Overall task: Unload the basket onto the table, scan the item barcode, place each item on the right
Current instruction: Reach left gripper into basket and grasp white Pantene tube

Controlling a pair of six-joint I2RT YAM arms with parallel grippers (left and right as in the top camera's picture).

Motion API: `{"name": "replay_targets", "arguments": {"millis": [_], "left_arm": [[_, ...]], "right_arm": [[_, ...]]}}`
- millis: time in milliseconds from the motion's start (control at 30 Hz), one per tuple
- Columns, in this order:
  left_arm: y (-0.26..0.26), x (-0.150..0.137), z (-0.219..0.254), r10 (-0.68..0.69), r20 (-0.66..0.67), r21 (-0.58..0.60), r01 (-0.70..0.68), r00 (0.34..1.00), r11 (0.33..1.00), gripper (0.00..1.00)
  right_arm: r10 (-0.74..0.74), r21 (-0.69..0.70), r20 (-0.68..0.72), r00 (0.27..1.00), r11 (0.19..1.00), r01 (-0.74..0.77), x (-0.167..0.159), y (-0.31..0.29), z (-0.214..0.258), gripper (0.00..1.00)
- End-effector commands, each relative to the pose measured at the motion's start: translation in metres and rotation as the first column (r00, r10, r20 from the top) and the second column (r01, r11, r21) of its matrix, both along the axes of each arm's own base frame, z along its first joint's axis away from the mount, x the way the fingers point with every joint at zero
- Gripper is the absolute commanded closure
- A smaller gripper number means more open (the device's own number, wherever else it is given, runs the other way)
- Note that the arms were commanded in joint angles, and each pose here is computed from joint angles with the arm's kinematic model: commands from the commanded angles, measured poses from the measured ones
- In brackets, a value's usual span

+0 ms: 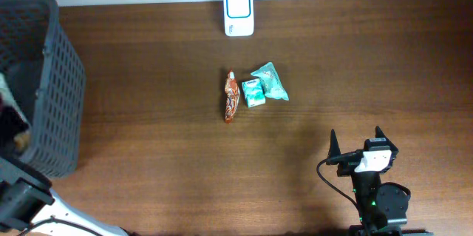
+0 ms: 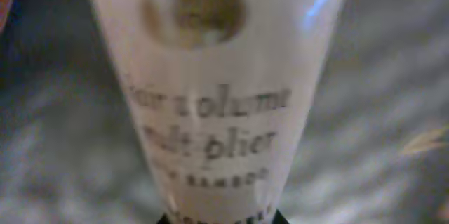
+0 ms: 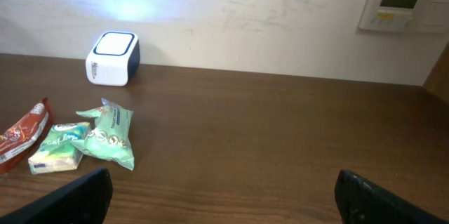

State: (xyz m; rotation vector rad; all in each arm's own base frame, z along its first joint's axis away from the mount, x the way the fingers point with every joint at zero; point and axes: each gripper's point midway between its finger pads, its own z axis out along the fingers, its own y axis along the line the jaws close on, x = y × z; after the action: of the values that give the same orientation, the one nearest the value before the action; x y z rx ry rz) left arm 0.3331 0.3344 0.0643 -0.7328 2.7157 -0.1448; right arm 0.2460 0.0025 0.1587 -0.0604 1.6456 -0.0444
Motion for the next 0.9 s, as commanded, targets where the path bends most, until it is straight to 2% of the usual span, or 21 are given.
{"name": "replay_targets", "arguments": {"millis": [0,100,300,500,633,800,867], "left_arm": [[-0.016,0.077,0.145,0.134,0.496,-0.254,-0.004,0.858,0.967,1.0],[-0.033,0.095,0.232,0.145,0.66,-0.323,0.104,0.737,0.941,1.0],[-0.068,0.097,0.346,0.124,0.786,-0.307,0.208,0.606,0.929,1.0],[-0.116,0.092,0.412,0.106,0.835,-0.309,0.3,0.541,0.903,1.0],[-0.172,0.086,0.455,-0.014,0.888,-0.203,0.418,0.46,0.886,1.0],[-0.278,0.075,0.497,-0.178,0.927,-0.077,0.63,0.331,0.772,1.0],[-0.33,0.072,0.503,-0.221,0.93,-0.06,0.713,0.294,0.698,1.0]], "right_arm": [[0.001,-0.006,-0.007,1.0,1.0,-0.001,0.0,0.0,-0.004,0.01],[0.002,-0.006,-0.007,1.0,1.0,-0.002,0.0,0.0,-0.004,0.01],[0.002,-0.006,-0.007,1.0,1.0,-0.002,0.0,0.0,-0.004,0.01],[0.002,-0.006,-0.007,1.0,1.0,-0.002,0.0,0.0,-0.004,0.02],[0.002,-0.006,-0.007,1.0,1.0,-0.002,0.0,0.0,-0.004,0.01],[0.002,-0.006,-0.007,1.0,1.0,-0.002,0.0,0.0,-0.004,0.01],[0.002,-0.006,-0.007,1.0,1.0,-0.002,0.0,0.0,-0.004,0.01]]}}
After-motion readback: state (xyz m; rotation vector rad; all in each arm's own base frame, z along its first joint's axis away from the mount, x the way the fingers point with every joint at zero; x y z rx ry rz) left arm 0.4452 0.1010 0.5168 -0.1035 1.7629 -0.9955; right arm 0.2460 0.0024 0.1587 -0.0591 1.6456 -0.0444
